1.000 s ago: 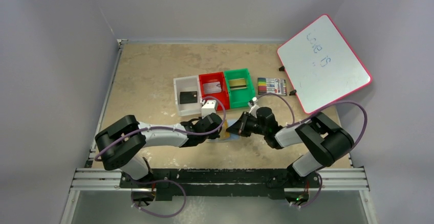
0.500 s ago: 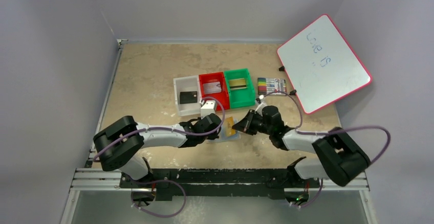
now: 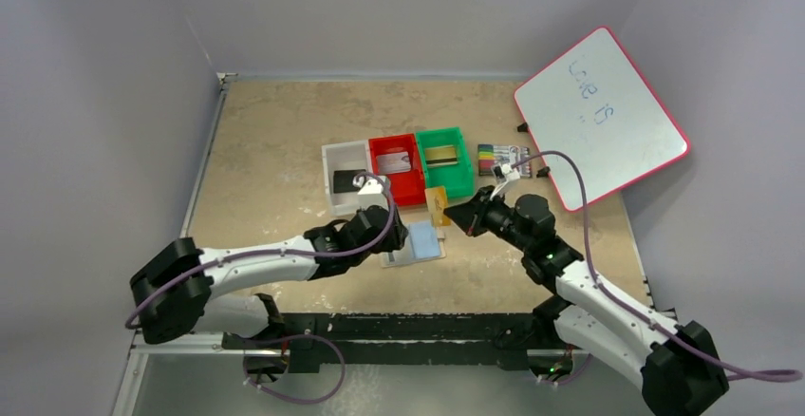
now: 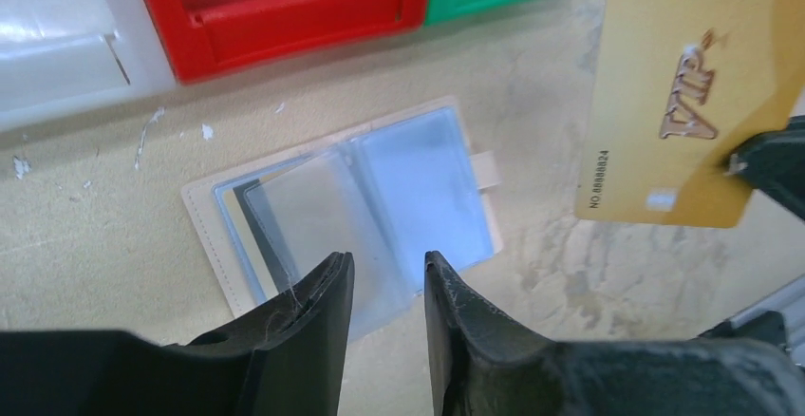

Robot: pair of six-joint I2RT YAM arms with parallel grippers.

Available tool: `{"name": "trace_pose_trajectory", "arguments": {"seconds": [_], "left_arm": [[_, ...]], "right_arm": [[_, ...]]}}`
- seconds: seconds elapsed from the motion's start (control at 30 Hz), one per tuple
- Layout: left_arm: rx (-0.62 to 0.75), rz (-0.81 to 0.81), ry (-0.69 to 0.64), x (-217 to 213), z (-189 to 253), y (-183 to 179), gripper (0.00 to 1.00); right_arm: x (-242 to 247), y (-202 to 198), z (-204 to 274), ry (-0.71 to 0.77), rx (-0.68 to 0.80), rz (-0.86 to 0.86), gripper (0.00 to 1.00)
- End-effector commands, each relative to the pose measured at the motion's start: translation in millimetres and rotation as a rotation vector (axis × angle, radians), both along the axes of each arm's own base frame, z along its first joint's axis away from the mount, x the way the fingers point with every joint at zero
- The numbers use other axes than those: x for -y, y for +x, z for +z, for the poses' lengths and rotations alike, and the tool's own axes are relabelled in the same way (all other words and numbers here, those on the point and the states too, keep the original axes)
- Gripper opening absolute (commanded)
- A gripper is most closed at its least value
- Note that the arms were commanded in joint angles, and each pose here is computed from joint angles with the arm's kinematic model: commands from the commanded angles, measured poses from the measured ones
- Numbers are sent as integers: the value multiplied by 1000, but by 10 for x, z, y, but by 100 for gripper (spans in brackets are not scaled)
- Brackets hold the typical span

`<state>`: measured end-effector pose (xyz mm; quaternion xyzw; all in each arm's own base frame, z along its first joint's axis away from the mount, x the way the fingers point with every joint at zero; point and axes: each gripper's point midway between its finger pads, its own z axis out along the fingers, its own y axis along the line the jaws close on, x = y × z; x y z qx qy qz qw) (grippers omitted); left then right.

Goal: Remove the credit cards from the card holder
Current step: Remove the credit card from the card holder.

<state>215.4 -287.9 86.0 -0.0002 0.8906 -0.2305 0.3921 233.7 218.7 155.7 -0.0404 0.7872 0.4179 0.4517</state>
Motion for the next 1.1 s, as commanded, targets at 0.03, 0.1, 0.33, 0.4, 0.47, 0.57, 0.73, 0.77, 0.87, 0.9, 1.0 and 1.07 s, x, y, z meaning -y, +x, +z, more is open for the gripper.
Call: {"name": "trace_pose_trajectory", "arguments": {"seconds": [0.03, 0.1, 0.33, 0.4, 0.47, 0.57, 0.73, 0.77, 0.87, 0.9, 1.0, 1.07], "left_arm": [[110, 47, -86, -109, 387, 65, 35], [127, 70, -94, -199, 429, 59, 37], [149, 106, -80, -376, 496, 42, 37], [150, 110, -72, -407, 499, 38, 38], [148, 116, -65, -437, 494, 31, 37], [145, 128, -54, -486, 479, 24, 38], [144, 141, -51, -541, 491, 9, 37], [144, 144, -50, -553, 496, 6, 38], [143, 158, -44, -608, 495, -3, 37], [142, 163, -41, -629, 488, -8, 37], [147, 174, -45, -673, 498, -14, 37], [149, 179, -43, -697, 496, -17, 37]], "right_arm": [[109, 64, 302, -100, 278, 20, 0], [152, 74, 420, -120, 365, 12, 0], [240, 36, 761, -231, 679, 41, 0], [266, 52, 790, -281, 729, 46, 0], [274, 73, 841, -311, 789, 45, 0], [269, 138, 905, -389, 874, 59, 0], [439, 477, 1023, -587, 930, -49, 0], [450, 531, 1013, -632, 939, -47, 0], [590, 769, 1057, -818, 975, -104, 0], [649, 861, 1075, -889, 983, -126, 0], [616, 1127, 865, -1079, 965, 0, 0], [473, 1239, 633, -1142, 944, 188, 0]]}}
